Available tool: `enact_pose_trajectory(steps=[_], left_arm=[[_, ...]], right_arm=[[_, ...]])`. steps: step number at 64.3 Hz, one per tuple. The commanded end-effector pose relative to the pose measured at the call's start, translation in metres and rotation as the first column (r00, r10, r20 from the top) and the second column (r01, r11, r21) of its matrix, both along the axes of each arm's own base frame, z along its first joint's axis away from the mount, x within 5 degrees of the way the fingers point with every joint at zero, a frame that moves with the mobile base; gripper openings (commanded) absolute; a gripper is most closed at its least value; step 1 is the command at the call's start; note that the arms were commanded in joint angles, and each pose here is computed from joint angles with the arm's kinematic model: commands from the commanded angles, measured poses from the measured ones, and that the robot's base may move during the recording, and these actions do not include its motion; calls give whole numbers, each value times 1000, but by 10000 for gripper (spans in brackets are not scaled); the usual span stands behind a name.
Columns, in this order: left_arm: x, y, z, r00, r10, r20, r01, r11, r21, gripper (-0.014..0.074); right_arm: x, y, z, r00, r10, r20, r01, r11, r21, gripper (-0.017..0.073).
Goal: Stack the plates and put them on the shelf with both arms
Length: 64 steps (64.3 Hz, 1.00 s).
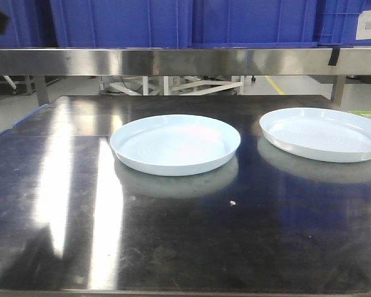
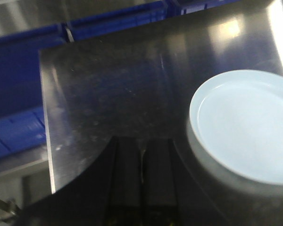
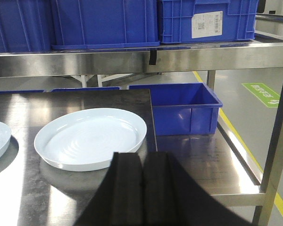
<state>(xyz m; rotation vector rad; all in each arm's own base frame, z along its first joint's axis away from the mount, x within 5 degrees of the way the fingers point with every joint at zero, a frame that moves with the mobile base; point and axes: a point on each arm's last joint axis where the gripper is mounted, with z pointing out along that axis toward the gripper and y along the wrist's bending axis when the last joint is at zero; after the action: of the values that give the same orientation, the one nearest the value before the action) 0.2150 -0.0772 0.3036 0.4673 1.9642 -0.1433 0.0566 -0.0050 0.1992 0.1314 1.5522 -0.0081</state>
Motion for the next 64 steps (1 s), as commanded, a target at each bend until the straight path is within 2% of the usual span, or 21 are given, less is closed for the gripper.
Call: enact_pose_trajectory(steps=[1,8,12,16,19,30,46,64], left_arm=[[-23,8,17,976,-4,219,14,999,-43,82],[-49,23,7,955,36,295,-13,997,-78,82],[-61,32,2,943,83,322,-44,991,-126,82],[-75,43,-1,927,153,343,-90,977,-193,82],[-84,50,-4,914,194,356,-119,968,-222,82],[-108,62,-15,876,253,411,-162,956,-243,82],[-131,66,-26,840,265,473,-151,952,-266,82],[-132,66,-27,838,266,477,-150,952,-267,82]], right_arm=[[-2,0,9,994,-1,107,3,1000,-16,30],[-2,0,9,994,-1,107,3,1000,-16,30],[-2,0,9,994,-1,107,3,1000,-16,30],[-2,0,9,994,-1,107,3,1000,-16,30],[-2,0,9,994,-1,107,3,1000,-16,30],[-2,0,9,994,-1,107,3,1000,-16,30],[-2,0,9,994,-1,107,3,1000,-16,30],[-2,0,9,994,-1,107,3,1000,-16,30]])
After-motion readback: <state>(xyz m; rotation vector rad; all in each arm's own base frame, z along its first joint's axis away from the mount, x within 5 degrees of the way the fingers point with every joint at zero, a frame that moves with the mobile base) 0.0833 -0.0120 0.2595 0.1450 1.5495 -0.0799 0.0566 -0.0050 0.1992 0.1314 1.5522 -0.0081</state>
